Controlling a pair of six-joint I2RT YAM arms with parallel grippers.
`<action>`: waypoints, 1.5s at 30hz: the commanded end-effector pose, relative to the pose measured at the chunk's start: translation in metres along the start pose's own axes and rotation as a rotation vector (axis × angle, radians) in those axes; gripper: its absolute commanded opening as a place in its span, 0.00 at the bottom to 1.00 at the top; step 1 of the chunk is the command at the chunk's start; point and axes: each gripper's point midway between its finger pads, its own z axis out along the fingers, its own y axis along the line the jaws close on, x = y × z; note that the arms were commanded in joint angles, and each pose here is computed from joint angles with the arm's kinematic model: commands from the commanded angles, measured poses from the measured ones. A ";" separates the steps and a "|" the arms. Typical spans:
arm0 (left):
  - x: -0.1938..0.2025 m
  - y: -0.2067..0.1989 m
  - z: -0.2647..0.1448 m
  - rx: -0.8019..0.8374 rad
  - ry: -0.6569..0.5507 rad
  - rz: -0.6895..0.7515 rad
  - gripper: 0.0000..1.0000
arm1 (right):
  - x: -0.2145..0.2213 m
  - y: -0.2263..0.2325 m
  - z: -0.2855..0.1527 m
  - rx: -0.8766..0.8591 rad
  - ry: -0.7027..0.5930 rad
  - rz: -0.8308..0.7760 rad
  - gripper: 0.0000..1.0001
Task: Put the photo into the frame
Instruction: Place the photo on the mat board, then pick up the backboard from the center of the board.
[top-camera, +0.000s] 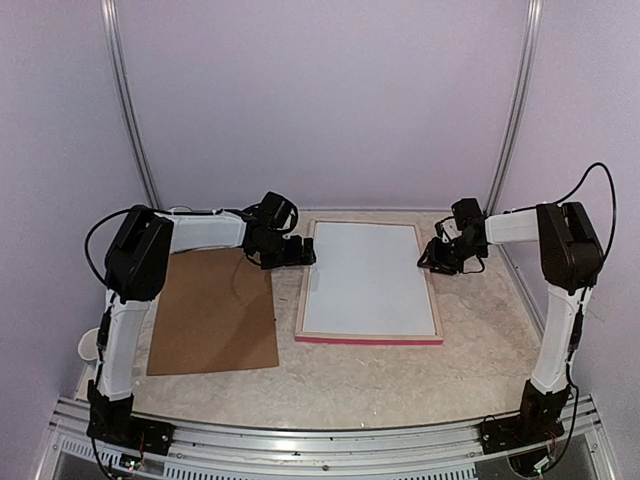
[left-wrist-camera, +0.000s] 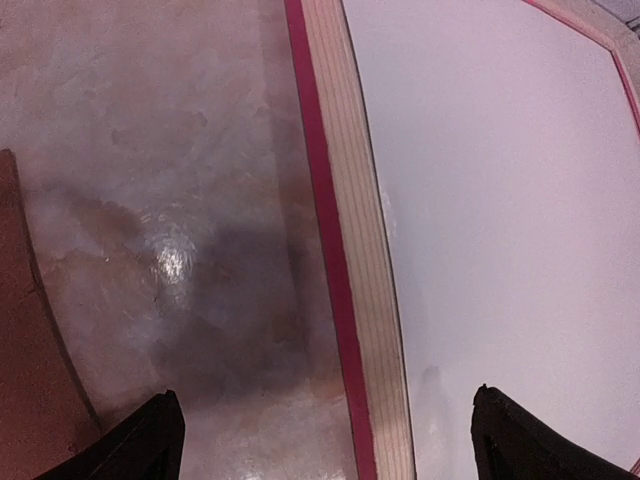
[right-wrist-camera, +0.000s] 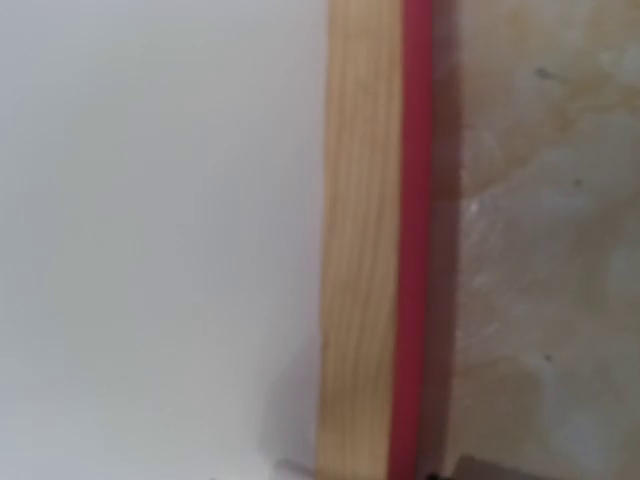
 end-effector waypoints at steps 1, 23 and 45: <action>-0.025 -0.003 -0.056 0.032 -0.088 -0.002 0.99 | -0.011 0.013 -0.021 0.079 -0.046 -0.078 0.48; 0.027 0.206 -0.190 -0.138 -0.208 -0.417 0.99 | 0.007 0.262 -0.035 -0.123 -0.113 -0.461 0.99; 0.075 0.295 -0.205 -0.358 -0.234 -0.656 0.99 | 0.134 0.381 0.081 -0.388 0.163 -0.540 0.89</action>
